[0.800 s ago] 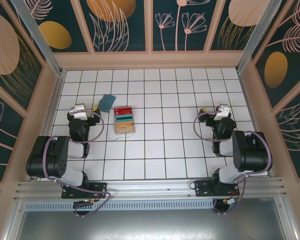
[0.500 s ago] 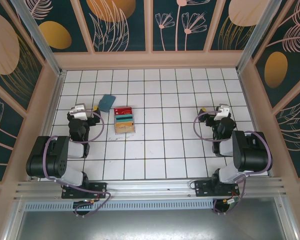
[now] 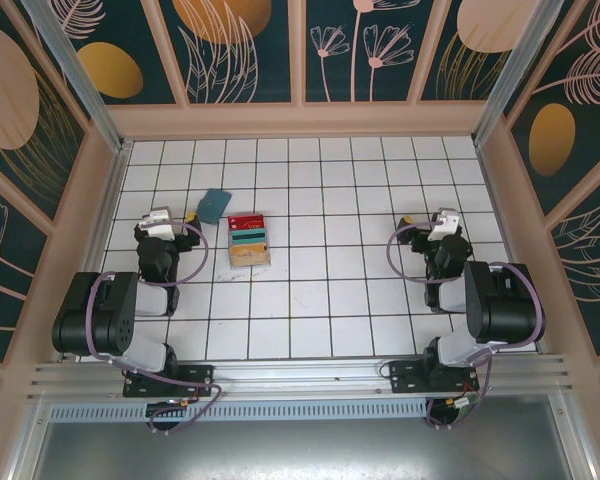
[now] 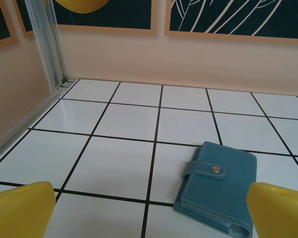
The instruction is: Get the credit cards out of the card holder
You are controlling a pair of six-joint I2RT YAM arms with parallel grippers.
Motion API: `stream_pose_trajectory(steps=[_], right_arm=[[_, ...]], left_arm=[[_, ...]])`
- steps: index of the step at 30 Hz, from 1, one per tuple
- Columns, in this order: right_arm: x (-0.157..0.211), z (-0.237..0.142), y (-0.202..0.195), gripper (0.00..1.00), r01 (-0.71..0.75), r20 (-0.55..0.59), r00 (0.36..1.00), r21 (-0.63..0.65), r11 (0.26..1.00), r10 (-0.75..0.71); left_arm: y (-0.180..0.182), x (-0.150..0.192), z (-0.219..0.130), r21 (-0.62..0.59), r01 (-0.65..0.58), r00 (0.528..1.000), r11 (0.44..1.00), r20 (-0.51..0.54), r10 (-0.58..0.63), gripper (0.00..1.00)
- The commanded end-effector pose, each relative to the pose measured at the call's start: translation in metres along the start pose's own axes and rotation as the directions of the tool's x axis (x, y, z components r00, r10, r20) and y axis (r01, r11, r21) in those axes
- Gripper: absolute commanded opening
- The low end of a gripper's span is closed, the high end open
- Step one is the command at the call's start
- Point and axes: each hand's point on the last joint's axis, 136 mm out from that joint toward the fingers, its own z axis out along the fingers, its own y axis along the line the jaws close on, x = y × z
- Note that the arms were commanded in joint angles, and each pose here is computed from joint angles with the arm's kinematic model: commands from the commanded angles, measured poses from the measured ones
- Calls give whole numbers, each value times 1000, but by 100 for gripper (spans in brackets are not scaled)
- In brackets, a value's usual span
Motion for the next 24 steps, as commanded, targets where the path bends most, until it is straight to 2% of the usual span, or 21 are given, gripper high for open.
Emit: stream_pose_trajectory(steps=[1,7,11,14,17,18,20,24], right_arm=[[-13,3,2,99,19,41,999,-15,1000,-19],[-13,3,2,99,17,41,999,-13,1000,-17],[-20,6,-7,99,6,44,999,75,997,-9],[-31,12,-11,99,-8,-4,1000,109,994,8],[-52,-3,-10,99,-14,66,998,117,993,7],[-60,-7,-15,99,-59,90,995,145,988,47],[-70,-9,-24,99,-168,66,985,202,965,158],[-87,-10,-19,99,-337,-14,938,190,922,345]], left_arm=[[1,-8,2,1,-3,1000,1000,30,3,99],[4,-10,2,-17,3,999,1000,32,-2,99],[21,-28,12,-141,35,999,989,-26,-39,99],[34,-56,13,-238,108,992,965,-38,-121,99],[39,-77,14,-314,207,963,926,-101,-250,99],[34,-82,17,-304,213,954,928,-140,-265,99],[15,-90,27,-215,216,943,952,-206,-261,99],[-13,-85,42,-93,258,913,962,-303,-274,95]])
